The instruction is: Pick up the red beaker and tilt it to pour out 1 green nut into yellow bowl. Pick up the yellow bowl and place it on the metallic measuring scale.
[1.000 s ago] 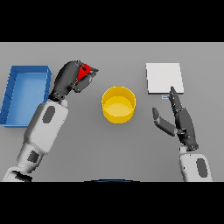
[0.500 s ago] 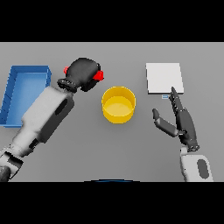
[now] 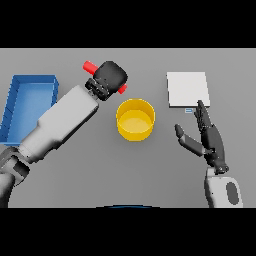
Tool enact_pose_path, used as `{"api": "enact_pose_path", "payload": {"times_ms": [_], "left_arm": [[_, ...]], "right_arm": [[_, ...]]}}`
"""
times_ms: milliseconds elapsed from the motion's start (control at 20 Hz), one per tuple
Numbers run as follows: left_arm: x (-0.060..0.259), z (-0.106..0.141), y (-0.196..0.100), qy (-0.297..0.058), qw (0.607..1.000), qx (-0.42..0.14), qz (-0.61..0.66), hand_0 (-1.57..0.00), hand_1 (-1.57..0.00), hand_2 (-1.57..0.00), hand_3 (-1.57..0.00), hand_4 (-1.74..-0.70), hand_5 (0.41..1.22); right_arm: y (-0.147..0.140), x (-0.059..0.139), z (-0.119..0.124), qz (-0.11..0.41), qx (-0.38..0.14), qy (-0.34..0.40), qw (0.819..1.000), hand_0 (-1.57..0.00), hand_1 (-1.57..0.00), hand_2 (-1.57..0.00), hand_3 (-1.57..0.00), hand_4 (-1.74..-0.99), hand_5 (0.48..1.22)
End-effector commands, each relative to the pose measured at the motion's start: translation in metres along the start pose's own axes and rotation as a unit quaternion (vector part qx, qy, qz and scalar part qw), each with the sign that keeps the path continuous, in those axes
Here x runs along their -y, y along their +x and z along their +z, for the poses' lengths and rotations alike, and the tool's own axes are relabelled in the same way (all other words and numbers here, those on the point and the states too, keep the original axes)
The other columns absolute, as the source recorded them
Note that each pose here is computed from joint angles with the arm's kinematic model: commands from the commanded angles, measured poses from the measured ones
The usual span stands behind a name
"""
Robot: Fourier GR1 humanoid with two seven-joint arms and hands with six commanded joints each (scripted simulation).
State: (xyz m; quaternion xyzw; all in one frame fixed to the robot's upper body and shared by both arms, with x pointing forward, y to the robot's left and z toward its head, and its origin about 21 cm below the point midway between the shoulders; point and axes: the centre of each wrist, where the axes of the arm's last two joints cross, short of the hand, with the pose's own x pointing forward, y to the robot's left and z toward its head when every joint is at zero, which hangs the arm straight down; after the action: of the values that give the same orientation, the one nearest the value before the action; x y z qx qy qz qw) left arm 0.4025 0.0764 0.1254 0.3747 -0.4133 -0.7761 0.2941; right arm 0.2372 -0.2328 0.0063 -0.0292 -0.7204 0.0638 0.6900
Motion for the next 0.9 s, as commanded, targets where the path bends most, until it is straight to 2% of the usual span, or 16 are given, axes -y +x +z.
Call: {"api": "enact_pose_path", "payload": {"times_ms": [0, 150, 300, 500, 850], "left_arm": [[-0.003, 0.0, 0.002, -0.007, 1.0, 0.01, -0.019, -1.57, -1.57, -1.57, -1.2, -1.71, 1.219], [-0.014, -0.004, 0.013, -0.005, 0.996, 0.027, -0.079, -1.57, -1.57, -1.57, -1.38, -1.72, 1.22], [-0.019, -0.006, 0.026, -0.008, 0.99, 0.03, -0.139, -1.57, -1.57, -1.57, -1.47, -1.73, 1.221], [-0.015, -0.011, 0.035, -0.007, 0.978, 0.031, -0.207, -1.57, -1.57, -1.57, -1.53, -1.74, 1.221], [-0.024, -0.016, 0.054, -0.04, 0.949, 0.043, -0.31, -1.57, -1.57, -1.57, -1.56, -1.74, 1.221]], "right_arm": [[-0.001, -0.001, 0.0, 0.001, -0.001, 0.0, 1.0, 0.0, 0.0, 0.0, 0.0, -1.301, 0.607], [-0.004, -0.002, 0.001, 0.005, 0.001, 0.005, 1.0, 0.0, 0.0, 0.0, 0.0, -1.299, 0.605], [-0.002, -0.003, 0.0, 0.01, 0.0, 0.001, 1.0, 0.0, 0.0, 0.0, 0.0, -1.298, 0.599], [-0.002, -0.001, 0.003, 0.01, 0.006, 0.001, 1.0, 0.0, 0.0, 0.0, 0.0, -1.29, 0.604], [0.002, 0.003, 0.002, 0.02, 0.006, 0.001, 1.0, 0.0, 0.0, 0.0, 0.0, -1.28, 0.601]]}}
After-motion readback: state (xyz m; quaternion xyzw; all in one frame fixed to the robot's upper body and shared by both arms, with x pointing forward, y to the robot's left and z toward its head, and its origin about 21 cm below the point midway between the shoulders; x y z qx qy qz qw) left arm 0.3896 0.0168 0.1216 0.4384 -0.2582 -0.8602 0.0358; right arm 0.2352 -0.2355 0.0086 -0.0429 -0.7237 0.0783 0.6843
